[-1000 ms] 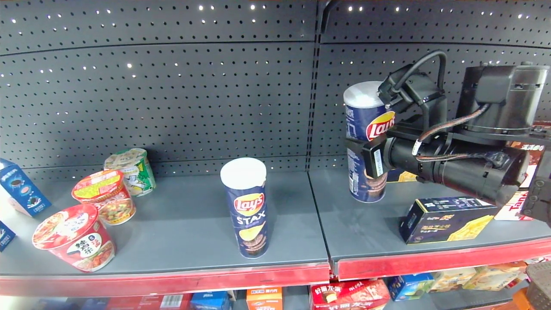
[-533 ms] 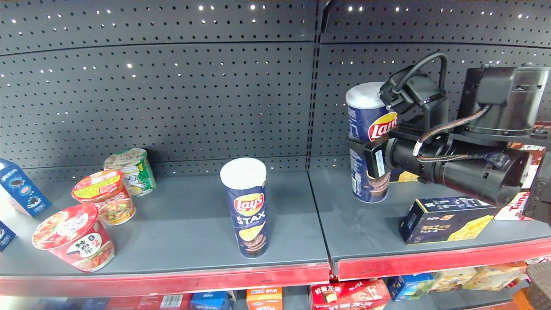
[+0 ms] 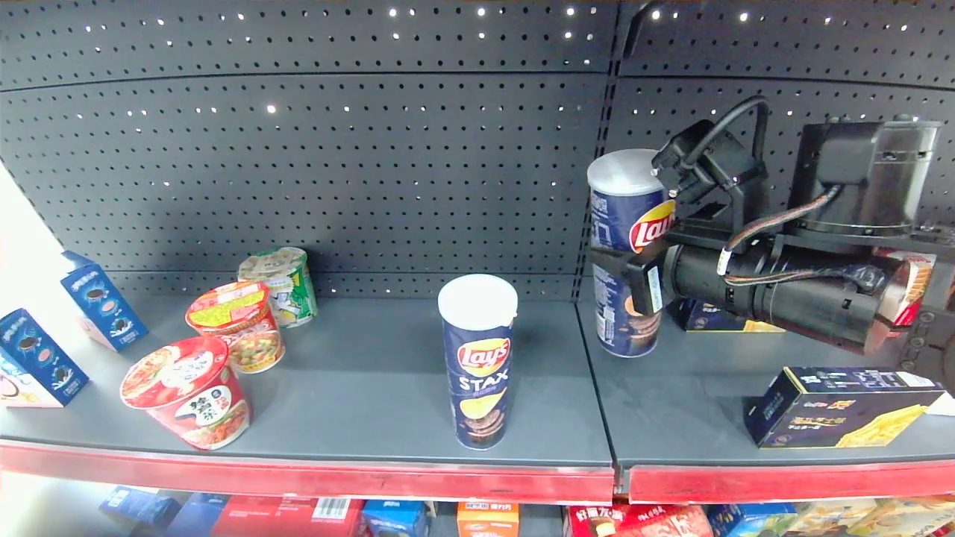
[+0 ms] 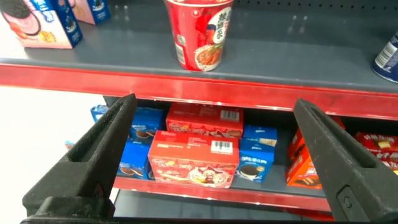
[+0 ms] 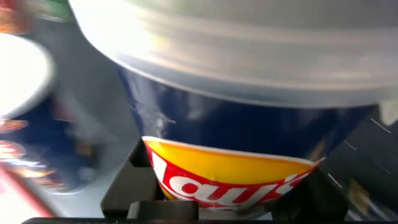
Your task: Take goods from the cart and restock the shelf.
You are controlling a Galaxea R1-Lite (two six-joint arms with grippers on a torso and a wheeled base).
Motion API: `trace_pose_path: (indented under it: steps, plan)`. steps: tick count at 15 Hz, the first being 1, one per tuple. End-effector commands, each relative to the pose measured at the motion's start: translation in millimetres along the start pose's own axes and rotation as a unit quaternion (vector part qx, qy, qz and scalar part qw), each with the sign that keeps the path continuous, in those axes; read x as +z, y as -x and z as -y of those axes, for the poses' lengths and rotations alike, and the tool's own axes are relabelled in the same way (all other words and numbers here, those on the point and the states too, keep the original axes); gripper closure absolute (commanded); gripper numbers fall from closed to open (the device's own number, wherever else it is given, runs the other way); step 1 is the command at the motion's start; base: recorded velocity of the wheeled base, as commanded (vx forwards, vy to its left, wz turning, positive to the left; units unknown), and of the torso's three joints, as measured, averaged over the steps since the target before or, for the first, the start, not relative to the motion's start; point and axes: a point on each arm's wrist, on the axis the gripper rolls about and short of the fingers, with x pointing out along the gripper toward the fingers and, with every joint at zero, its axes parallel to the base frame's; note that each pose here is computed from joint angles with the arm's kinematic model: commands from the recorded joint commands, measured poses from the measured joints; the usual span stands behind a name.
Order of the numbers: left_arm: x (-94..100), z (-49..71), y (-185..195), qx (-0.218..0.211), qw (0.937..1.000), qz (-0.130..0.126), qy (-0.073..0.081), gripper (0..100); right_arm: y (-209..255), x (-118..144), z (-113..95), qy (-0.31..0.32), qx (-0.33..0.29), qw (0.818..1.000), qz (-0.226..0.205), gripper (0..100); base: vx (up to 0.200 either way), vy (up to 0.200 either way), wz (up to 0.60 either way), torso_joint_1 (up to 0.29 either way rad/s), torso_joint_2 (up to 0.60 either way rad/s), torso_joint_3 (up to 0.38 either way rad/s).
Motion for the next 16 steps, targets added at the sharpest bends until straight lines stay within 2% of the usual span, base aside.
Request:
trace_pose_path:
  steps: [1,4,5,7,12,16]
  plan:
    - [0.0,0.0,0,0.001,1.0000,-0.001,0.000,0,-5,-6,3,-0.001,0.012,1.000,-0.006,100,0.000,0.000,0.00,0.000,0.00,0.000]
    - [0.0,0.0,0,0.001,1.0000,-0.001,0.000,0,-15,-12,3,-0.005,0.040,0.999,-0.006,100,0.000,0.000,0.00,0.000,0.00,0.000]
    - [0.0,0.0,0,0.001,1.0000,-0.001,0.000,0,-25,-18,5,-0.022,0.066,0.998,0.005,100,0.000,0.000,0.00,0.000,0.00,0.000]
    - [0.0,0.0,0,0.001,1.0000,-0.001,0.000,0,-39,-15,5,-0.038,0.081,0.996,0.022,100,0.000,0.000,0.00,0.000,0.00,0.000]
    - [0.0,0.0,0,0.001,1.0000,-0.001,0.000,0,-93,-14,3,-0.051,0.075,0.995,0.030,100,0.000,0.000,0.00,0.000,0.00,0.000]
    - [0.0,0.0,0,0.001,1.0000,-0.001,0.000,0,-117,-18,3,-0.070,0.059,0.995,0.026,100,0.000,0.000,0.00,0.000,0.00,0.000]
